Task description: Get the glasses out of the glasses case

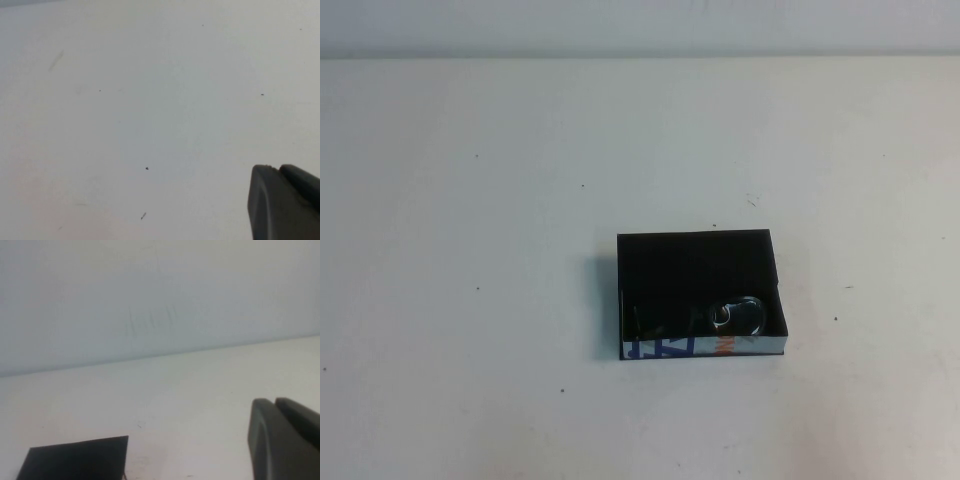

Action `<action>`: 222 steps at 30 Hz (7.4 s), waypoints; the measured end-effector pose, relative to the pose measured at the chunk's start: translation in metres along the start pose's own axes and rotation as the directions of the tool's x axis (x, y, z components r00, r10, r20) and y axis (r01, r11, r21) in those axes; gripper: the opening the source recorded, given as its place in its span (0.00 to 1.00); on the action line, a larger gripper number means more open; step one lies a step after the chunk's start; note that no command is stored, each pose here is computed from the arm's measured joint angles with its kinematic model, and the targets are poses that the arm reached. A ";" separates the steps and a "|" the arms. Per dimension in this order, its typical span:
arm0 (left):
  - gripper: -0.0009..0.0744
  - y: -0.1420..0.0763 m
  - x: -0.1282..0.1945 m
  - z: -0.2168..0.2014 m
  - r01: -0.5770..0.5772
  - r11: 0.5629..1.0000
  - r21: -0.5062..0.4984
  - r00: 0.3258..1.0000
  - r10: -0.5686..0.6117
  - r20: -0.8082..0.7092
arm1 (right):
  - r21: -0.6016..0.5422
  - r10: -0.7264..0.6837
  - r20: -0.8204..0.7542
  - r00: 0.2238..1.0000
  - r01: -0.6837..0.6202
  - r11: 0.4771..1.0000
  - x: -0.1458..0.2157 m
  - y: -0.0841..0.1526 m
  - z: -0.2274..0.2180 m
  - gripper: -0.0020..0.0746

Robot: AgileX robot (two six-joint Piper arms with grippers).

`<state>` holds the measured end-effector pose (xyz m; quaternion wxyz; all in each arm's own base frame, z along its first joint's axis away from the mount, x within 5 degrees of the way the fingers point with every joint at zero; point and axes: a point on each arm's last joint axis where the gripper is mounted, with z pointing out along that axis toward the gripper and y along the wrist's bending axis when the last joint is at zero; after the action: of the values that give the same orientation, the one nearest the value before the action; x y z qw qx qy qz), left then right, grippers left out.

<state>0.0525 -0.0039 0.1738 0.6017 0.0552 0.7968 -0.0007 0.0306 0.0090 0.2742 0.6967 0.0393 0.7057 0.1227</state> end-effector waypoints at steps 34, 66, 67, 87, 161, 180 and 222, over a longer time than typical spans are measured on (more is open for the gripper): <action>0.01 0.000 0.000 0.000 0.000 1.000 0.000 1.000 0.000 0.000 | -0.804 -0.869 -0.405 0.283 0.342 0.486 -0.055 0.088 0.218 0.01; 0.01 0.000 0.000 0.000 0.000 1.000 0.000 1.000 0.000 0.000 | -0.997 -0.998 -0.049 0.041 0.059 0.052 0.100 0.187 0.347 0.52; 0.01 0.000 0.000 0.000 0.000 1.000 0.000 1.000 0.000 0.000 | -0.997 -0.998 -0.051 0.040 0.055 0.053 0.102 0.186 0.347 0.52; 0.01 0.000 0.000 0.000 0.000 1.000 0.000 1.000 0.000 0.000 | -0.998 -0.997 -0.066 0.028 0.019 0.067 0.130 0.186 0.353 0.37; 0.01 0.000 0.000 0.000 0.000 1.000 0.000 1.000 0.000 0.000 | -0.089 -0.081 -0.494 0.866 0.042 0.995 -0.016 0.014 0.111 0.42; 0.01 0.000 0.000 0.000 0.000 1.000 0.000 1.000 0.000 0.000 | 0.022 -0.151 -0.002 0.989 0.151 0.988 0.066 -0.023 0.037 0.42; 0.01 0.000 0.000 0.000 0.000 1.000 0.000 1.000 0.000 0.000 | 0.060 -0.054 -0.233 0.971 0.070 0.996 0.094 -0.027 0.023 0.00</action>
<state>0.0525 -0.0039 0.1738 0.6017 0.0552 0.7968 -0.0007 0.0540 0.0066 0.1765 0.6114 0.0264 0.7868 0.0805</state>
